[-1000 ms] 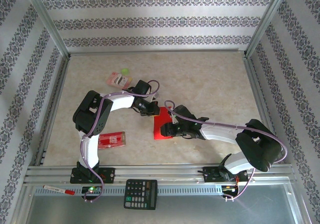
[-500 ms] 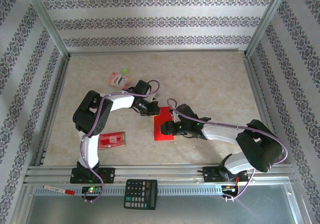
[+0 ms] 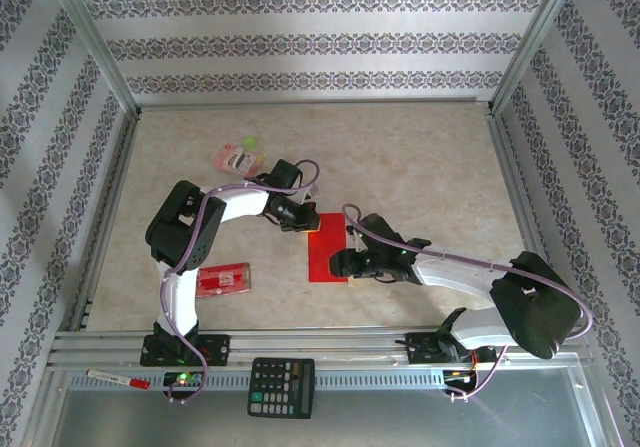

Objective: Fold a paper plane with a square sheet of paper (pick it up from the middle)

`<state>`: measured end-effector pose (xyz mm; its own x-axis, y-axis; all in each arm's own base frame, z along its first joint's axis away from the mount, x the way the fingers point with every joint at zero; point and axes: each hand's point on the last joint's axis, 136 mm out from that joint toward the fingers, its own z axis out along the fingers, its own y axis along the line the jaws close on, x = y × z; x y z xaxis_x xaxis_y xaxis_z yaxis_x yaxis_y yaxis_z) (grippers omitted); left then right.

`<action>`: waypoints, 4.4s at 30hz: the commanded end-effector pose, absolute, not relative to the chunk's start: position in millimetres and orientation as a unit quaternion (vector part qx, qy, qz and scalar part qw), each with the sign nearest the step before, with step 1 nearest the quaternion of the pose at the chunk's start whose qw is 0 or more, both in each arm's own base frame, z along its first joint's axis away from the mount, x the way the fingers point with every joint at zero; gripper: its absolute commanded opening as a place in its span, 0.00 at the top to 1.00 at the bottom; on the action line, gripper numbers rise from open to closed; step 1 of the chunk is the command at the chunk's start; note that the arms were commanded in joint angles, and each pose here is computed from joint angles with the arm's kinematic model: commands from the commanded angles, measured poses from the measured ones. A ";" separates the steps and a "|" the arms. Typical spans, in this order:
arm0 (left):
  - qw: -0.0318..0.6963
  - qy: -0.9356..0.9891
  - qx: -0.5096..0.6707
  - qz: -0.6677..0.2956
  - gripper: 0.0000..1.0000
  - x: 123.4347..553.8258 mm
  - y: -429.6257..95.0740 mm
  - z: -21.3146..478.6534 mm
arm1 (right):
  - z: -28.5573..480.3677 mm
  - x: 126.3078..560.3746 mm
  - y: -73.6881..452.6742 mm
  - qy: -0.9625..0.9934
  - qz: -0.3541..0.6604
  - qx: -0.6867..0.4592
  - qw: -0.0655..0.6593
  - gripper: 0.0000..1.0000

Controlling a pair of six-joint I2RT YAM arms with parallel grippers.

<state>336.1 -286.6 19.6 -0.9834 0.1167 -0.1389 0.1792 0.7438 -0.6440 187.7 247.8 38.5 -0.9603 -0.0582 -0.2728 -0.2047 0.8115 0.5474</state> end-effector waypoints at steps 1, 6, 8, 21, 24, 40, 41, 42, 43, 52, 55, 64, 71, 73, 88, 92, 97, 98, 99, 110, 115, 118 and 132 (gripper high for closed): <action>0.015 0.948 0.069 -0.309 1.00 327.0 -269.3 -2.8 | 25.1 181.1 237.8 0.958 0.261 -0.056 0.109 0.45; 0.014 0.948 0.070 -0.309 1.00 326.8 -269.4 -3.5 | 23.9 181.4 245.2 0.955 0.270 -0.060 0.108 0.45; 0.014 0.948 0.069 -0.310 1.00 327.2 -269.4 -3.7 | 22.8 182.5 248.5 0.954 0.275 -0.061 0.107 0.45; 0.012 0.948 0.070 -0.310 1.00 327.2 -269.7 -4.4 | 31.2 189.6 264.4 0.942 0.305 -0.073 0.117 0.47; 0.013 0.948 0.070 -0.309 1.00 327.4 -269.5 -3.7 | 37.9 191.0 267.4 0.937 0.317 -0.077 0.123 0.48; 0.013 0.948 0.070 -0.309 1.00 327.4 -269.6 -3.7 | 32.5 182.3 254.1 0.945 0.297 -0.068 0.117 0.53; 0.013 0.948 0.070 -0.309 1.00 327.3 -269.4 -3.4 | 30.4 181.4 253.9 0.946 0.295 -0.067 0.114 0.53; 0.013 0.948 0.071 -0.309 1.00 327.4 -269.6 -3.7 | 28.3 180.6 253.8 0.947 0.293 -0.066 0.111 0.53; 0.014 0.948 0.070 -0.309 1.00 327.7 -269.4 -3.7 | 26.2 179.7 253.8 0.948 0.292 -0.066 0.109 0.53; 0.013 0.948 0.071 -0.309 1.00 328.0 -269.9 -3.9 | 14.5 181.6 253.1 0.954 0.273 -0.066 0.102 0.53; 0.013 0.948 0.070 -0.309 1.00 327.8 -269.7 -4.5 | 14.6 184.6 257.0 0.952 0.279 -0.066 0.105 0.52; 0.011 0.949 0.071 -0.308 1.00 326.5 -269.0 -5.9 | 33.0 206.9 278.4 0.931 0.332 -0.060 0.140 0.49; 0.009 0.949 0.071 -0.308 1.00 325.5 -269.2 -6.8 | 41.5 214.8 283.9 0.921 0.356 -0.059 0.149 0.49; 0.011 0.949 0.071 -0.309 1.00 326.6 -269.4 -5.8 | 45.1 214.2 284.3 0.918 0.362 -0.061 0.152 0.48; 0.008 0.949 0.071 -0.308 1.00 325.8 -269.7 -7.0 | 57.5 227.3 284.6 0.906 0.379 -0.065 0.178 0.47; 0.009 0.948 0.072 -0.309 1.00 325.9 -269.9 -6.2 | 61.5 232.1 285.6 0.902 0.386 -0.067 0.182 0.47; 0.008 0.949 0.070 -0.309 1.00 325.7 -269.1 -6.0 | 66.7 230.7 286.7 0.897 0.396 -0.074 0.184 0.46; 0.009 0.948 0.072 -0.309 1.00 325.7 -269.6 -5.6 | 67.9 229.9 287.4 0.895 0.399 -0.077 0.184 0.46; 0.009 0.948 0.072 -0.309 1.00 325.7 -269.8 -5.5 | 69.7 228.8 288.4 0.893 0.403 -0.080 0.184 0.46; 0.009 0.948 0.071 -0.310 1.00 326.1 -269.7 -5.7 | 82.0 227.9 293.4 0.881 0.423 -0.093 0.193 0.45; 0.008 0.948 0.071 -0.310 1.00 325.6 -269.6 -5.7 | 81.4 231.9 290.5 0.883 0.417 -0.087 0.198 0.44; 0.008 0.948 0.072 -0.310 1.00 325.5 -270.2 -5.2 | 82.3 235.5 287.8 0.884 0.414 -0.082 0.204 0.45; 0.007 0.948 0.073 -0.311 1.00 325.4 -270.4 -5.3 | 75.4 250.1 266.6 0.897 0.382 -0.053 0.215 0.44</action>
